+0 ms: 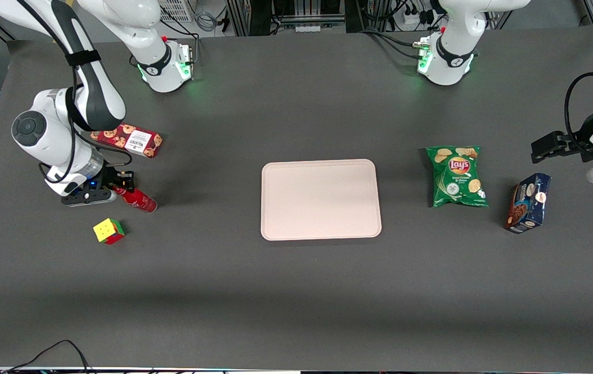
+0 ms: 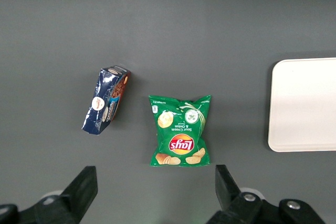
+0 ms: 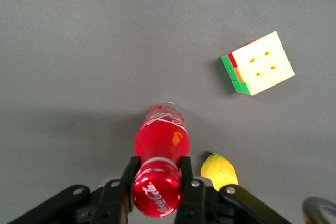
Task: Place coke bottle on tray
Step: 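Close the right gripper around the bottle's neck, then lift the bottle and carry it toward the white tray, then lower the bottle onto the tray and open the right gripper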
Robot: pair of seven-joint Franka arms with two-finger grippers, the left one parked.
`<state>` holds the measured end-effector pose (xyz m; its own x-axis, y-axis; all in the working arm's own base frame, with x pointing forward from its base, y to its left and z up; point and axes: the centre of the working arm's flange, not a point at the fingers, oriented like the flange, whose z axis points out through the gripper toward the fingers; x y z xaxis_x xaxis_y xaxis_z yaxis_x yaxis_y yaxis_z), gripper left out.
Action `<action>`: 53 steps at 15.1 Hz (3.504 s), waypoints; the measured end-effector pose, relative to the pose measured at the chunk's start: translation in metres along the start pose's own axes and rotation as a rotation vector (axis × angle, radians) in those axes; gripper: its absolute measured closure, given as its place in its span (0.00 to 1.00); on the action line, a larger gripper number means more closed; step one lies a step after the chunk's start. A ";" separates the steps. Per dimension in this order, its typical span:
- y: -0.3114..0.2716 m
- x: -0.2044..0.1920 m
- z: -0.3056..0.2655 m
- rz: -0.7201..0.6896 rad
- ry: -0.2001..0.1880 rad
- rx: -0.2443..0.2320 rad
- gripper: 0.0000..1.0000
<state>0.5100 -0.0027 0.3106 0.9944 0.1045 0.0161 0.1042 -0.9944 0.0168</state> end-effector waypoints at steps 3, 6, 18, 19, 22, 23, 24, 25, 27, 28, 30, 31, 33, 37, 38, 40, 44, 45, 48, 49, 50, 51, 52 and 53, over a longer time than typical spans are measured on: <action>0.000 0.001 -0.001 -0.002 0.002 -0.001 0.65; -0.001 0.007 -0.018 -0.006 0.026 -0.013 0.65; -0.083 0.050 -0.257 -0.066 -0.025 -0.025 0.65; -0.099 0.051 -0.269 -0.060 -0.008 -0.018 0.65; -0.149 0.055 -0.283 -0.024 0.011 0.008 0.65; -0.168 0.057 -0.285 -0.014 0.013 0.023 0.65; -0.189 0.060 -0.285 -0.001 0.011 0.040 0.65; -0.210 0.062 -0.282 0.017 0.003 0.055 0.65; -0.250 0.069 -0.266 0.040 -0.019 0.058 0.65; -0.270 0.074 -0.255 0.046 -0.030 0.054 0.65; -0.312 0.083 -0.229 0.058 -0.049 0.046 0.65; -0.332 0.086 -0.216 0.061 -0.059 0.040 0.65; -0.370 0.089 -0.186 0.082 -0.072 0.033 0.65; -0.427 0.090 -0.124 0.124 -0.061 0.046 0.65; -0.436 0.091 -0.110 0.129 -0.051 0.046 0.65; -0.443 0.094 -0.085 0.134 -0.039 0.024 0.65; -0.446 0.095 -0.051 0.123 -0.040 0.012 0.65; -0.446 0.094 -0.046 0.120 -0.043 0.010 0.65; -0.445 0.090 -0.032 0.118 -0.047 -0.010 0.65; -0.445 0.089 -0.028 0.115 -0.047 -0.017 0.65; -0.444 0.088 -0.023 0.115 -0.047 -0.022 0.65; -0.443 0.087 -0.018 0.115 -0.045 -0.022 0.65; -0.442 0.087 -0.013 0.115 -0.041 -0.019 0.65; -0.441 0.087 -0.009 0.116 -0.039 -0.016 0.65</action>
<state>0.5507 0.4455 0.3137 0.9997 -0.0126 -0.0196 -0.0120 -0.9994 0.0333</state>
